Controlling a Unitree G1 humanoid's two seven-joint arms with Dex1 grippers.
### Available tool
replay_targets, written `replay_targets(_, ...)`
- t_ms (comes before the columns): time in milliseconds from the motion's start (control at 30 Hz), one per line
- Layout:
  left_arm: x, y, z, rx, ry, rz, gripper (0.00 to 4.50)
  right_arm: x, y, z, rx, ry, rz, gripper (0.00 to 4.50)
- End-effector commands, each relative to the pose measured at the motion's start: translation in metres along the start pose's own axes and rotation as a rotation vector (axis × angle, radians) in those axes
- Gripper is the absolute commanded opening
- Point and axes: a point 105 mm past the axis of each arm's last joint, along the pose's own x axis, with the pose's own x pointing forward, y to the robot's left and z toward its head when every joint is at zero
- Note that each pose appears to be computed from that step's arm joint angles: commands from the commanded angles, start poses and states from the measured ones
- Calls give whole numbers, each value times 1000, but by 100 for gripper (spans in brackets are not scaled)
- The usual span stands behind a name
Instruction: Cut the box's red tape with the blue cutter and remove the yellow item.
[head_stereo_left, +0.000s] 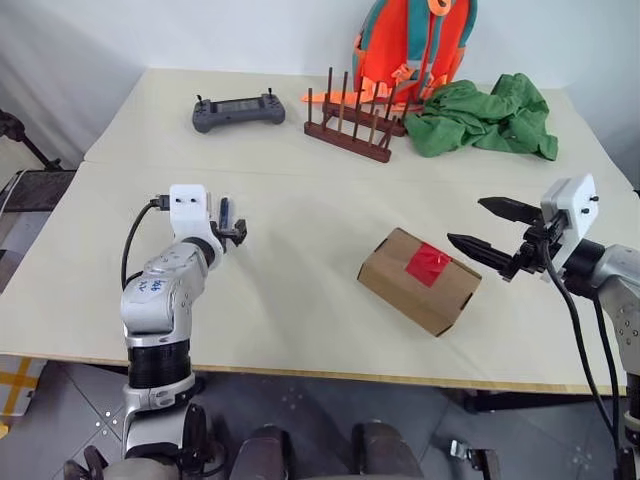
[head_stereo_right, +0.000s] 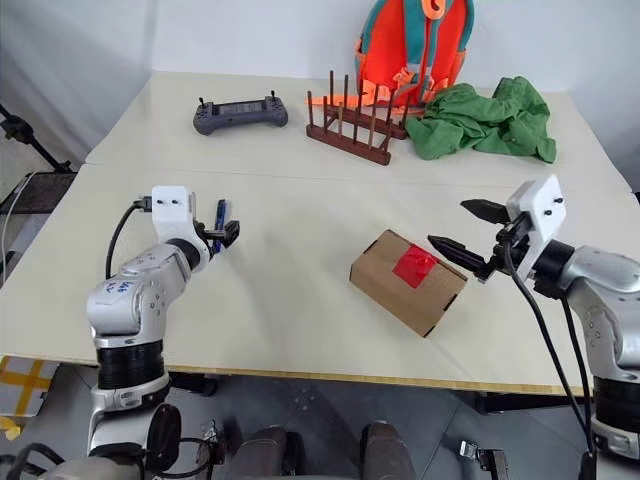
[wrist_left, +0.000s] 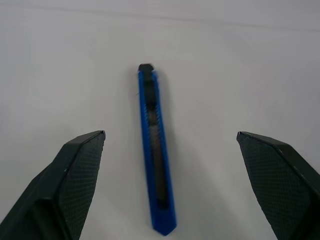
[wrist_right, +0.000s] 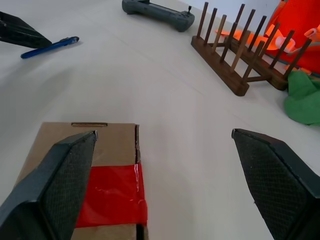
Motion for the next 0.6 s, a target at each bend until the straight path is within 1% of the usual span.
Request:
replay_targets(33,-1,1,10,-22,-9,23,448,-7,-1,15,-32,-38,-20,450)
replay_targets(200,4,5,2,-29,58,65,448,-6,-1,14,-28,-37,-22,450)
replay_targets(433,16,-14,3,-12,102,14,448,-5,-2,15,-28,-39,-21,450)
replay_targets(600,22,-19,-1,3,161,11,448,-5,-2,15,-32,-38,-24,450)
